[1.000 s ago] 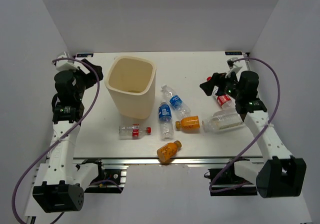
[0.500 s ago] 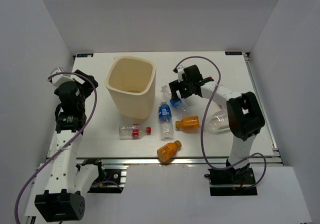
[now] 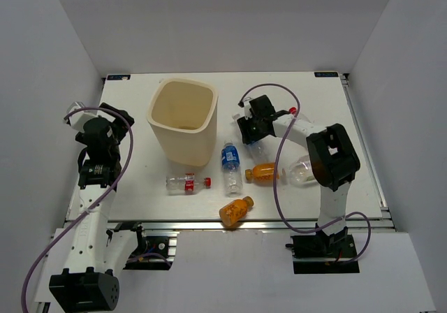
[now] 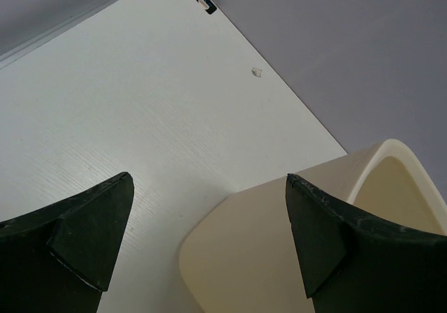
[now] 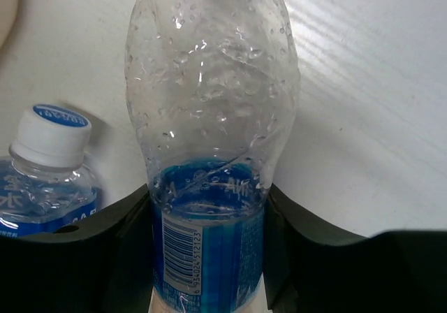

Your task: Put the plastic bottles in the bin

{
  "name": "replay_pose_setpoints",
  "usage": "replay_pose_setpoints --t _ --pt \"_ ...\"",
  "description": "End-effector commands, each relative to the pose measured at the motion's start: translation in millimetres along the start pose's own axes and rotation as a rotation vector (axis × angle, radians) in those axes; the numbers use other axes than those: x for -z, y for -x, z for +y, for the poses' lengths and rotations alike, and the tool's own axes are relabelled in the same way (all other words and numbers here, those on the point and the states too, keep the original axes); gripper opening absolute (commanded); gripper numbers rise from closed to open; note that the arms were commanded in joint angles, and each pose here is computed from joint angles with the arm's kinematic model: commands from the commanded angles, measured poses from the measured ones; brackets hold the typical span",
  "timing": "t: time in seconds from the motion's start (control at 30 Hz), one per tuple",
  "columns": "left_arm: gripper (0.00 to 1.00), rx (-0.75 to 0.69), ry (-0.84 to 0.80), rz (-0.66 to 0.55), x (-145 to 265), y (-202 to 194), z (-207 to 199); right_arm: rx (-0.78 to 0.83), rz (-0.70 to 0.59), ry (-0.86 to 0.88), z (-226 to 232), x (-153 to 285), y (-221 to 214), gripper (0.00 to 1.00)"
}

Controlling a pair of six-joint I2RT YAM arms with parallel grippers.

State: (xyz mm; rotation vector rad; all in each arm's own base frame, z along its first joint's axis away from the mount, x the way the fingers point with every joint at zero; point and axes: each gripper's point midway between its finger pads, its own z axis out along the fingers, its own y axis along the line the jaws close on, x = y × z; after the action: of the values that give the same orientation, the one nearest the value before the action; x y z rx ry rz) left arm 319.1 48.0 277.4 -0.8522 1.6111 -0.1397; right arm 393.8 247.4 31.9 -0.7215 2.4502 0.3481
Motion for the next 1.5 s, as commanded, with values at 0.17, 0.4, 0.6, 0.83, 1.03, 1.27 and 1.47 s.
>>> replay_pose_setpoints --t 0.17,0.4,0.6,0.83,1.03,1.27,1.47 --pt "0.98 0.094 0.087 0.025 2.2 -10.6 15.8 0.078 -0.462 -0.061 -1.5 117.1 157.6 0.26" --pt "0.98 0.132 0.119 0.09 4.1 -32.1 25.7 0.176 -0.885 0.078 42.0 249.7 252.3 0.25" --pt "0.98 0.163 0.114 0.171 6.8 -59.9 32.2 0.352 -1.169 0.422 138.5 341.0 288.7 0.28" --pt "0.98 0.152 0.142 0.318 15.5 -100.8 47.0 0.41 -1.186 0.657 212.7 330.8 298.0 0.29" --pt "0.98 0.093 0.229 0.473 34.8 -137.1 73.9 0.431 -1.127 0.697 251.7 277.9 286.6 0.34" --pt "0.98 0.234 0.197 0.755 73.3 -215.2 86.7 0.391 -1.038 0.673 249.2 237.1 266.7 0.79" --pt "0.98 0.302 0.181 0.788 89.8 -220.7 84.1 0.432 -1.021 0.607 238.7 243.1 254.1 0.89"
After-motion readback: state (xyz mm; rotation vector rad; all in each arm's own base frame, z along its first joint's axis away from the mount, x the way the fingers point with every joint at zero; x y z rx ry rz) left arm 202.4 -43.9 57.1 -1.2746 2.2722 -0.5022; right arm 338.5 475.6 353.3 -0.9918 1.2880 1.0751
